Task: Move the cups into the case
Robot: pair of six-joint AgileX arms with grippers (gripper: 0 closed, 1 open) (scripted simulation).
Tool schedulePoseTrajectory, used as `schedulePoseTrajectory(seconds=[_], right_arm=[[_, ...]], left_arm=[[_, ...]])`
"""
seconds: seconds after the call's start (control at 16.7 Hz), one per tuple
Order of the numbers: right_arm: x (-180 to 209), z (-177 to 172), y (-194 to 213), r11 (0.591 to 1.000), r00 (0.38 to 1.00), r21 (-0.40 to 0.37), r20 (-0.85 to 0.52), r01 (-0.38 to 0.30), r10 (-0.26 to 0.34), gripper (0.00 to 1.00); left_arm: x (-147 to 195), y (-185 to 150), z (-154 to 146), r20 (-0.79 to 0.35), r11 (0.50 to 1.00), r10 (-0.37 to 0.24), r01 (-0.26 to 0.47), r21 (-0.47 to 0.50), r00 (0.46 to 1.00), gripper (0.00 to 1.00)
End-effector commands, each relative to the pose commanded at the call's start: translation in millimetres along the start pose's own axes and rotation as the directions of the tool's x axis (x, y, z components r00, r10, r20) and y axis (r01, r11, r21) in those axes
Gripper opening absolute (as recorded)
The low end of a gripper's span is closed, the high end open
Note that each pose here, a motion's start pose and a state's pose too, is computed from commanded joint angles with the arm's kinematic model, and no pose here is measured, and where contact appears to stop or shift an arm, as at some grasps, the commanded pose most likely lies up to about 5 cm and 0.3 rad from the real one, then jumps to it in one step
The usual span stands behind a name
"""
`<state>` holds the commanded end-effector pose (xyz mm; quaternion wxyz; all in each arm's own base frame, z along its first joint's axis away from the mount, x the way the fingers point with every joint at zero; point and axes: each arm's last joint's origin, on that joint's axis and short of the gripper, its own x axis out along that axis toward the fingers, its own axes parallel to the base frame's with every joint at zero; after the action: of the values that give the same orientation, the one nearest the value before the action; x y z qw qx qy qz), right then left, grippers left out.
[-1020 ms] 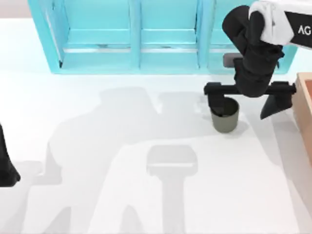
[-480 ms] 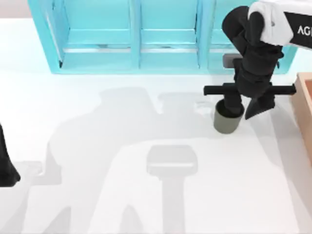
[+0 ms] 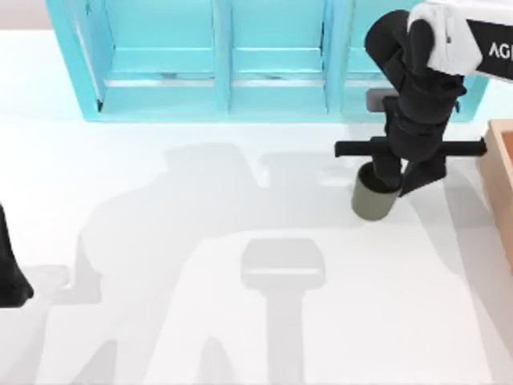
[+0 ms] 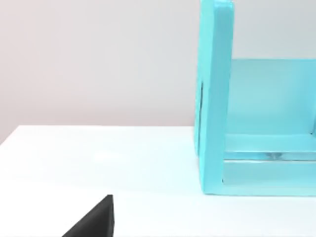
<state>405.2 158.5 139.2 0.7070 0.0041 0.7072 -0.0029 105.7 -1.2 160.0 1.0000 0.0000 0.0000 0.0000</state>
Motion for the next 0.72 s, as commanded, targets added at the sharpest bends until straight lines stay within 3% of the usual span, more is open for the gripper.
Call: schedulePoseTrajectory(seconds=[0.3,0.72], right_arm=[[-10,2,-5,1.0,1.0,0.003,0.011,-0.004,0.004,0.0],[-67,-2,-48,1.0,1.0,-0.009,-0.005,0.007,-0.007,0.0]], left_arm=[[0,0,0,0.0,1.0,0.0,0.0,0.0,1.0,1.0],[0,0,0,0.0,1.0,0.0,0.0,0.0,1.0,1.0]])
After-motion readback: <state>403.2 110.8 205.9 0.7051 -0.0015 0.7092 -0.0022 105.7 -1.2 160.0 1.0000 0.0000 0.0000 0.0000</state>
